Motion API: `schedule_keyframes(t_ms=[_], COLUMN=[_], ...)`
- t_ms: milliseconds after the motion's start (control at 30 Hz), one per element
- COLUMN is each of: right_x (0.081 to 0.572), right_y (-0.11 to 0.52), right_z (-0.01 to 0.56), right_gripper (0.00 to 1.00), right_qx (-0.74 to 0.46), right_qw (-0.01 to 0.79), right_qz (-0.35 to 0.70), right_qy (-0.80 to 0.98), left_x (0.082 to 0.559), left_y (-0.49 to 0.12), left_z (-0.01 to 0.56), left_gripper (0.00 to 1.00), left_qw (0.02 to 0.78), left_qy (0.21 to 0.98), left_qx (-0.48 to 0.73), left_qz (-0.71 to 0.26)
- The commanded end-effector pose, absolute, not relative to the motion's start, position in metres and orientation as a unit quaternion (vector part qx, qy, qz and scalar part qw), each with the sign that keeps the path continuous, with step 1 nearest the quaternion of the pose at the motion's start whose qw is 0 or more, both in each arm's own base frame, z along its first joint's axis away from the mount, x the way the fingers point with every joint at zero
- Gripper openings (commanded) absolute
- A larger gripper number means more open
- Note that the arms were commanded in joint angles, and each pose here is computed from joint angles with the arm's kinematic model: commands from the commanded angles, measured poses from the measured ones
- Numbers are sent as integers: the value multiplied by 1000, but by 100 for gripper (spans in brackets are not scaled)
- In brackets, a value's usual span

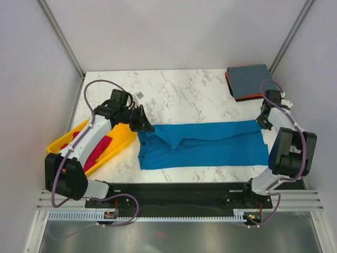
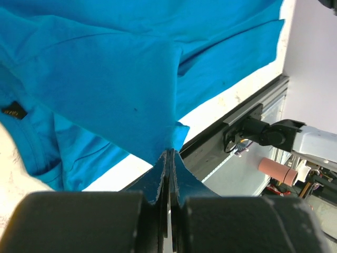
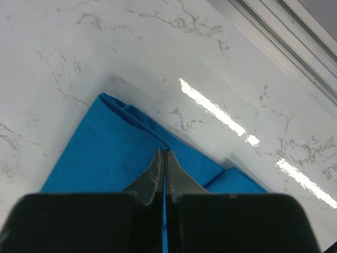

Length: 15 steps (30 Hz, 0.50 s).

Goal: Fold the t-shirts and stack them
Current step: Fold the tshirt

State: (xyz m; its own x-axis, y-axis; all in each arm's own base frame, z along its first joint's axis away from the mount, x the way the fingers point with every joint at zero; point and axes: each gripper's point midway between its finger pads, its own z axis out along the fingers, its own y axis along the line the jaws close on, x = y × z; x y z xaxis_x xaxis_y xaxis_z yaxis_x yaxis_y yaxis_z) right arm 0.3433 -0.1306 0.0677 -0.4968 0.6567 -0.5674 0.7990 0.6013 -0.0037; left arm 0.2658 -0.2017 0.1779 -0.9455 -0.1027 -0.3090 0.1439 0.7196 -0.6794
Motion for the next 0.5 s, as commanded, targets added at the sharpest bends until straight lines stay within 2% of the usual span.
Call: schedule_keyframes(t_ms=[0,267,467], right_x=[332,304,302], right_y=[-139,-130,-133], right_z=[77,52,56], right_gripper=[0,1,0], right_qx=[423,429,435], right_qw=[282,268,278], right_qz=[-159,-156,-162], right_qy=[846,848,841], left_x=[258,250,256], left_y=[-196,-184,-177], left_z=[170,148,150], left_gripper=[2,2,2], left_qw=[156,151,170], left_qy=[919,933,937], left_qx=[-1,-6,-5], left_qz=[-361,-328,-305])
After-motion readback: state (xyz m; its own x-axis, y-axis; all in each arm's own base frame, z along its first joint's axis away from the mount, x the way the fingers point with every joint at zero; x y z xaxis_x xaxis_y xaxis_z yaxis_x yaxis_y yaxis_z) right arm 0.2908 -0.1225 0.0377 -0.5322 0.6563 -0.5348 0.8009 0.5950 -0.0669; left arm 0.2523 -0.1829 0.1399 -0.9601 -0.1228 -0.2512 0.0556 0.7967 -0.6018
